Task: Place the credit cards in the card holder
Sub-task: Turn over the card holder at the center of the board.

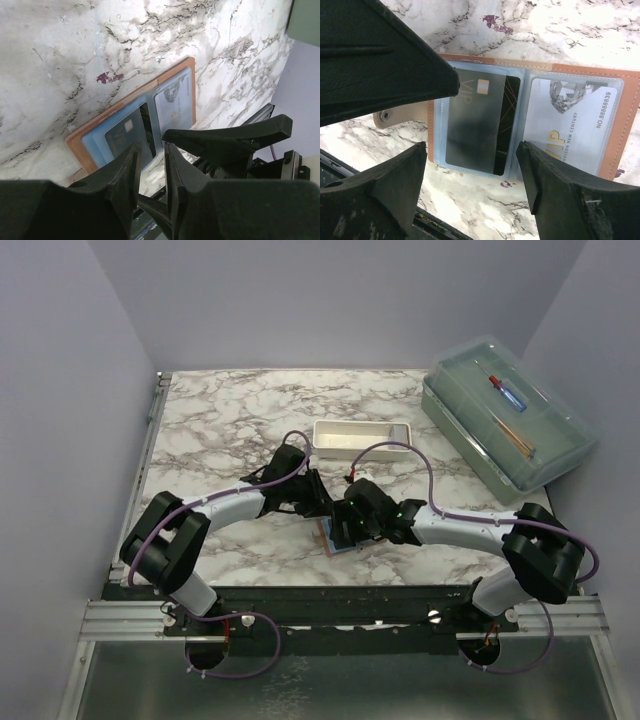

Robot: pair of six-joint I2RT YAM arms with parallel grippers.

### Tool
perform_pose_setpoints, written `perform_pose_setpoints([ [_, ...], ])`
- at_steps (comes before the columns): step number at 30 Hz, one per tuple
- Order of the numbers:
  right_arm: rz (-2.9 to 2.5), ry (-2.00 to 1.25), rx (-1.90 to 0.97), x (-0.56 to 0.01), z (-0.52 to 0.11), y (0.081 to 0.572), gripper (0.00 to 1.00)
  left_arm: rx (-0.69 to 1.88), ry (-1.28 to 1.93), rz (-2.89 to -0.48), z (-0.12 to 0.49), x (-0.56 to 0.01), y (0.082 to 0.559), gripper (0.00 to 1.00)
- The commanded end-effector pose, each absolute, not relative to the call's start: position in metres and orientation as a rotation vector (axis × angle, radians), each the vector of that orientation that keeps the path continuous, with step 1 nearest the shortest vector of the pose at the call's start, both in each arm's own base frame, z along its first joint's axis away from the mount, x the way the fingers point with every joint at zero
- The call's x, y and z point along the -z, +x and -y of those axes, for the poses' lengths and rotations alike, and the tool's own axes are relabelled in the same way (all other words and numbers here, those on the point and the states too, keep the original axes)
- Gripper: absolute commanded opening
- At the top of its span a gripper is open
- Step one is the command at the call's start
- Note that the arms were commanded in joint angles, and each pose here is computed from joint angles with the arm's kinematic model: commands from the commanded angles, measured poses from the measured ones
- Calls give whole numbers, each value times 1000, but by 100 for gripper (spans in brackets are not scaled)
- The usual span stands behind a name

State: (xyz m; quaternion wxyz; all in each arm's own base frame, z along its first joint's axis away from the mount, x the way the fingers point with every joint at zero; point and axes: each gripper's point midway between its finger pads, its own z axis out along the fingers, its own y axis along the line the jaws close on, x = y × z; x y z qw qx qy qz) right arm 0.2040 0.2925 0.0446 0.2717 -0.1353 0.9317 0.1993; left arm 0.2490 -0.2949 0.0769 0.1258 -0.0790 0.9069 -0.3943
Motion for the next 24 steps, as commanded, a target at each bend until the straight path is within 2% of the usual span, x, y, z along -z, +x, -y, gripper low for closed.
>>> perform_pose_setpoints([
  [1,-2490,-377,-498,-53,-288,208,80,1169,-200,-2645,300,-78,248,32],
  [4,-2495,-364,-525,-52,-292,207,72,1142,-204,-2673,295,-70,242,34],
  [5,-2507,-338,-534,-46,-293,206,58,1143,-211,-2705,291,-62,233,35],
  [10,-2516,-333,-546,-37,-292,203,48,1135,-225,-2719,286,-59,226,40],
  [16,-2541,-318,-518,-24,-287,201,46,1134,-233,-2722,284,-58,222,45],
  [24,-2570,-294,-539,-10,-284,193,48,1128,-222,-2740,286,-54,220,42],
])
